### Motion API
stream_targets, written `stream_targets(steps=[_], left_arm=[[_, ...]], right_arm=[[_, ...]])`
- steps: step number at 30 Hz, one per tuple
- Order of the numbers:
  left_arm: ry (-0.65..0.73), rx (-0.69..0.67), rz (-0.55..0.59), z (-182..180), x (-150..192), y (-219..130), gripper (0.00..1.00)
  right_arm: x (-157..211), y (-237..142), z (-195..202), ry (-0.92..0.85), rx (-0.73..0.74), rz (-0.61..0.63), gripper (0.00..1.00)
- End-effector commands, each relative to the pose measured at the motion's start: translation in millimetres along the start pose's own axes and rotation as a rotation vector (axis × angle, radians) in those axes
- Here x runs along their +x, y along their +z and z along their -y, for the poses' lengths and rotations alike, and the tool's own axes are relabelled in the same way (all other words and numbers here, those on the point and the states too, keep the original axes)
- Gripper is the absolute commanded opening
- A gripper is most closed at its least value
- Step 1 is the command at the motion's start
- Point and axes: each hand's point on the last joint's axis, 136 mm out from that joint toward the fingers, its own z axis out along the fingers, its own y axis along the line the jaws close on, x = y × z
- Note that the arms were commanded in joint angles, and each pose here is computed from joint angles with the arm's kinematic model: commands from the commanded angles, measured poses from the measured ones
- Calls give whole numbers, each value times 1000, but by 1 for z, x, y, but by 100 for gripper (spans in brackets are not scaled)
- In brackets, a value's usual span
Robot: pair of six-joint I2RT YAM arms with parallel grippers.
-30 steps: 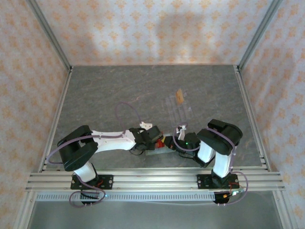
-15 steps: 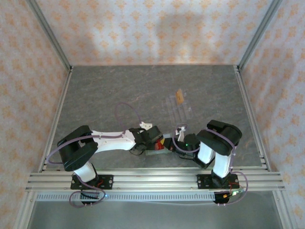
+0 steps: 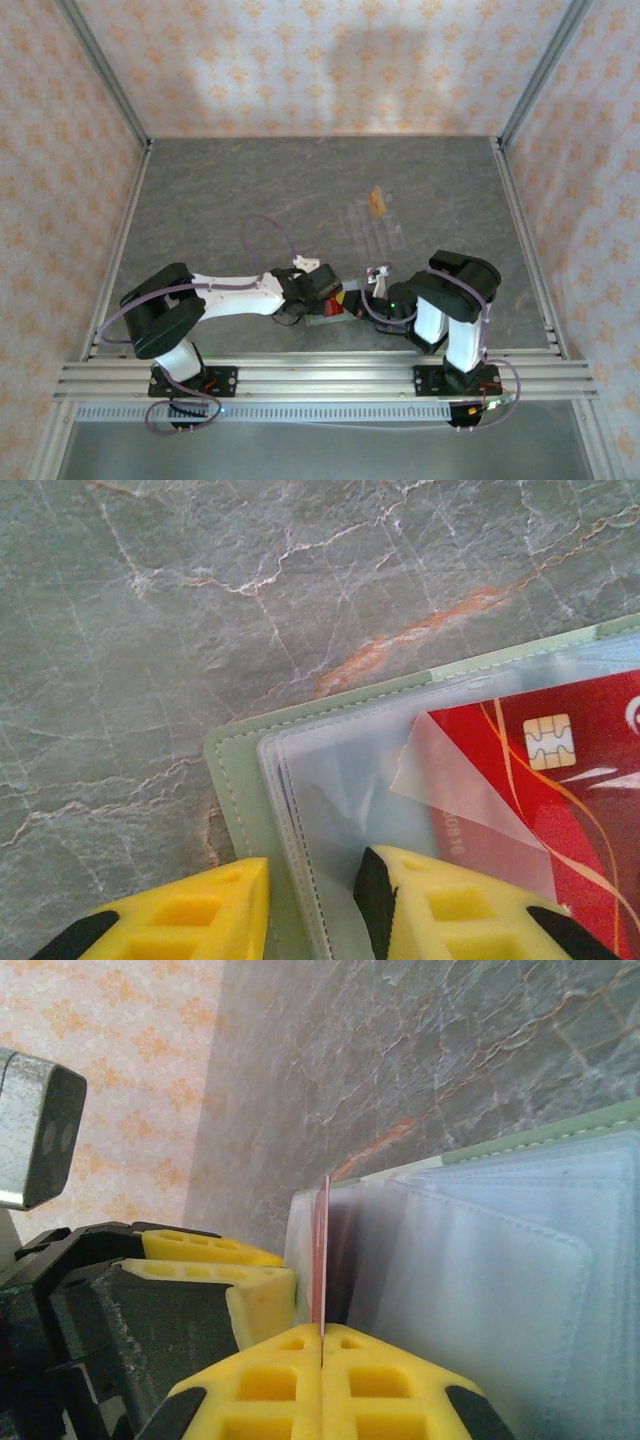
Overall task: Put the credit cards into the card holder
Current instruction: Insert the credit card into the card slot.
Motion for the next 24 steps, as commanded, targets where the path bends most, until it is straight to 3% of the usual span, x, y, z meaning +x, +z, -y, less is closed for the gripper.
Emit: stream_targets(steps=[1, 13, 24], left_arm=[[48, -143, -112, -39, 36, 18, 33], [53, -134, -86, -36, 28, 9, 34], [56, -88, -32, -29, 14, -14, 41]], right_arm=[[46, -6, 53, 74, 195, -162, 0], [57, 2, 76, 87, 315, -216, 0], [62, -2, 87, 134, 409, -252, 0]])
